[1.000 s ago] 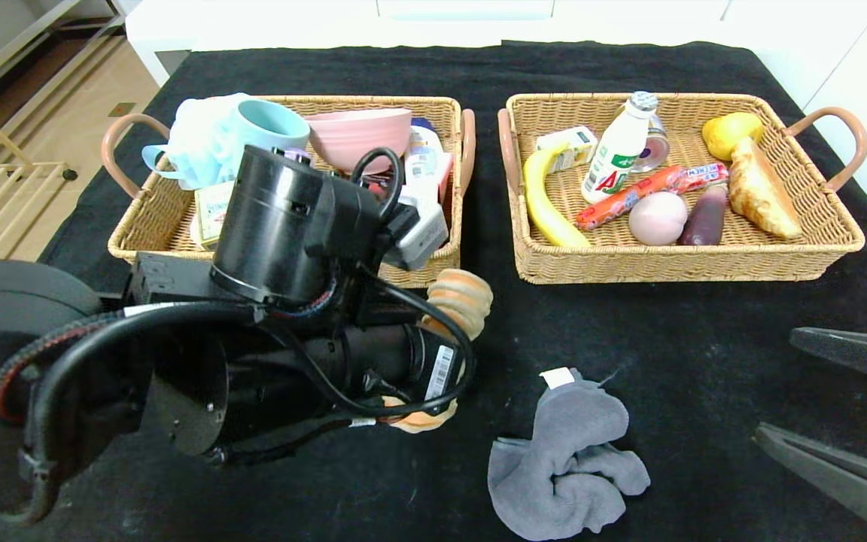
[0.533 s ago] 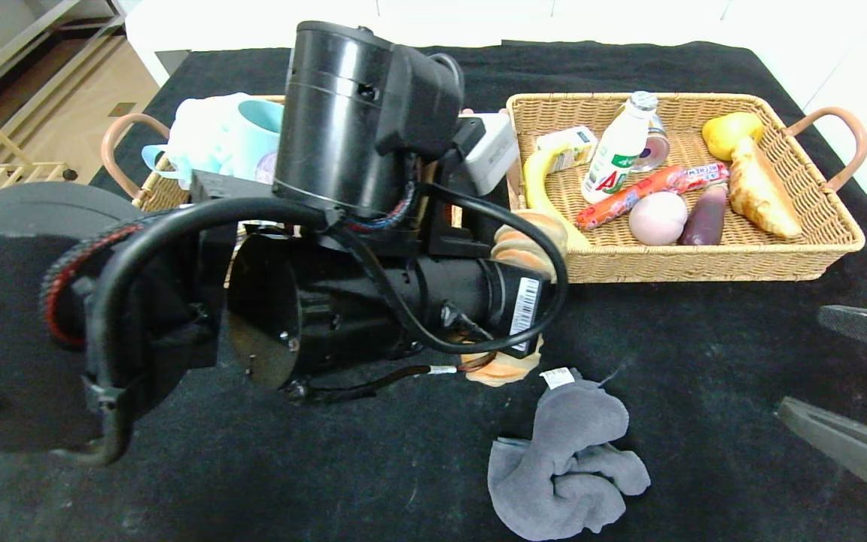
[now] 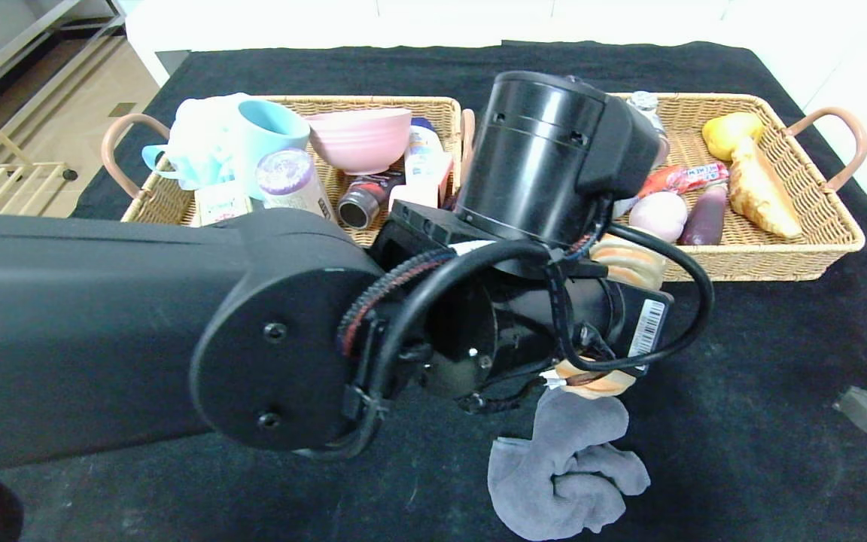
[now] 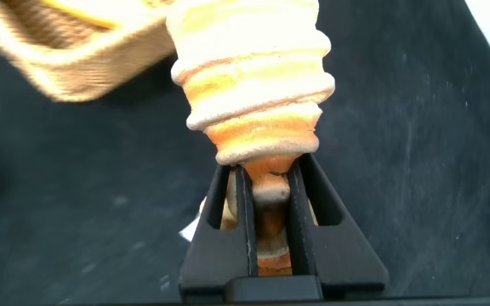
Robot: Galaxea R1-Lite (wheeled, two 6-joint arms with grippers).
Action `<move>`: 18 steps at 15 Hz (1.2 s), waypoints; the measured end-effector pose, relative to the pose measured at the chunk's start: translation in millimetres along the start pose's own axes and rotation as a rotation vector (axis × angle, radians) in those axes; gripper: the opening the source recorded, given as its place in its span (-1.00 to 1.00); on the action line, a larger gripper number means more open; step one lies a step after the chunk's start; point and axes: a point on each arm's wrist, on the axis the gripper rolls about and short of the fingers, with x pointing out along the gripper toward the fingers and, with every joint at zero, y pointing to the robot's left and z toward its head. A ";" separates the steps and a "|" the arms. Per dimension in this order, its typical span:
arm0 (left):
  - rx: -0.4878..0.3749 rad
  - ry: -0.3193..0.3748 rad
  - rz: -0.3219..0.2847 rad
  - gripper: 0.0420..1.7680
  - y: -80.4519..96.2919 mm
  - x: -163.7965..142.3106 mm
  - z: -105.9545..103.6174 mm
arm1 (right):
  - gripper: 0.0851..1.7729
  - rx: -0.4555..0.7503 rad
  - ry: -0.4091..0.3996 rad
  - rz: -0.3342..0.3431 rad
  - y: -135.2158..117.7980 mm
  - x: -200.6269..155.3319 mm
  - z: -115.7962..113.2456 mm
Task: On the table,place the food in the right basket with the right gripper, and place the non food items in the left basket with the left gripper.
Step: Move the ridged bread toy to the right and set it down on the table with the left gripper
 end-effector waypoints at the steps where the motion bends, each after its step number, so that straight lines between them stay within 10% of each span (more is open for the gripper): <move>1: 0.004 0.005 -0.004 -0.69 -3.0 6.2 -2.6 | 0.93 -0.002 -0.007 -0.001 0.3 -1.4 1.0; 13: 0.020 0.031 -0.011 -0.71 -17.5 47.9 -14.2 | 0.93 -0.013 -0.034 -0.013 1.6 -8.8 4.7; 18: 0.021 0.034 -0.008 0.02 -17.2 49.8 -15.6 | 0.93 -0.011 -0.025 -0.008 1.5 -7.2 2.9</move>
